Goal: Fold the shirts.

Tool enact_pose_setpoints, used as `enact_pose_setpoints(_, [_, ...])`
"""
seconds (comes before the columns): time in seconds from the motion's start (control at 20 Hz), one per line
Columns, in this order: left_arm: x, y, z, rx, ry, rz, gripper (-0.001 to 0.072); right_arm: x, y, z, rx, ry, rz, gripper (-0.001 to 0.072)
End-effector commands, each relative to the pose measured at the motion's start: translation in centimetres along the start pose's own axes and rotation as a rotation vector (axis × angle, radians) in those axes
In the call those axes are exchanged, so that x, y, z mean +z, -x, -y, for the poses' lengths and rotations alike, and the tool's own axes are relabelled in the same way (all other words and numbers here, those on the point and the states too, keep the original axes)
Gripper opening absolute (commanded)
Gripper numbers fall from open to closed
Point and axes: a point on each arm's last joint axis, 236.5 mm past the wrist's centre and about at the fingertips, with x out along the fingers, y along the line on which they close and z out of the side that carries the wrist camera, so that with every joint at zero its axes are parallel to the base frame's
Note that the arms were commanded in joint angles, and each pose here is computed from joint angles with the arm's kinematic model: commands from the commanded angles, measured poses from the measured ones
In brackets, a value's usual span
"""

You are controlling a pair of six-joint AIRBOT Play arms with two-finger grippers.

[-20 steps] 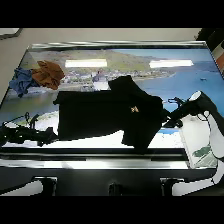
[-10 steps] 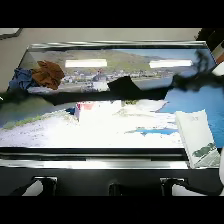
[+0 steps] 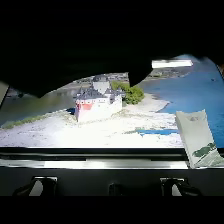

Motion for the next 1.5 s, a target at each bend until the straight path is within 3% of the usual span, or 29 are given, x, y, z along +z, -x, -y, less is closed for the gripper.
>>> enact_pose_setpoints(0.0, [3.0, 2.7, 0.4, 0.064, -0.025, 0.077, 0.0033, 2.6, 4.5, 1.1, -0.09, 0.009, 0.044, 0.0046])
enact_pose_setpoints(0.15, [0.1, 0.7, -1.0, 0.065, -0.002, -0.021, 0.0032, -1.6, 2.9, 1.8, -0.099, -0.002, -0.111, 0.0046])
enact_pose_setpoints(0.25, [-5.4, -1.6, -2.5, 0.05, 0.039, -0.213, 0.0031, -7.3, 0.7, 2.4, -0.102, -0.017, -0.312, 0.0046])
enact_pose_setpoints(0.45, [-24.5, -5.1, -7.5, 0.017, 0.241, -0.77, 0.0031, -26.7, -3.0, 3.3, -0.061, -0.095, -0.965, 0.0046])
enact_pose_setpoints(0.65, [-46.4, -2.9, -11.1, 0.023, 0.508, -1.226, 0.0031, -47.8, -2.2, 1.5, 0.042, -0.235, -1.605, 0.0045])
enact_pose_setpoints(0.75, [-55.1, -1.0, -11.6, 0.037, 0.62, -1.378, 0.0031, -56.8, -1.8, -0.5, 0.054, -0.278, -1.779, 0.0045])
enact_pose_setpoints(0.9, [-63.2, -2.1, -12.0, 0.063, 0.688, -1.437, 0.0032, -67.1, -4.5, -3.5, 0.033, -0.37, -1.755, 0.0047])
enact_pose_setpoints(1.05, [-66.6, -4.6, -11.9, 0.056, 0.672, -1.424, 0.0033, -70.0, -7.5, -4.0, -0.021, -0.475, -1.638, 0.0046])
enact_pose_setpoints(1.2, [-66.0, -6.5, -12.1, 0.015, 0.61, -1.385, 0.0033, -68.1, -8.3, -3.3, -0.005, -0.459, -1.6, 0.0046])
enact_pose_setpoints(1.45, [-65.8, -1.9, -9.9, -0.078, 0.626, -1.597, 0.0033, -63.6, 0.1, -3.7, 0.092, -0.373, -1.947, 0.0046])
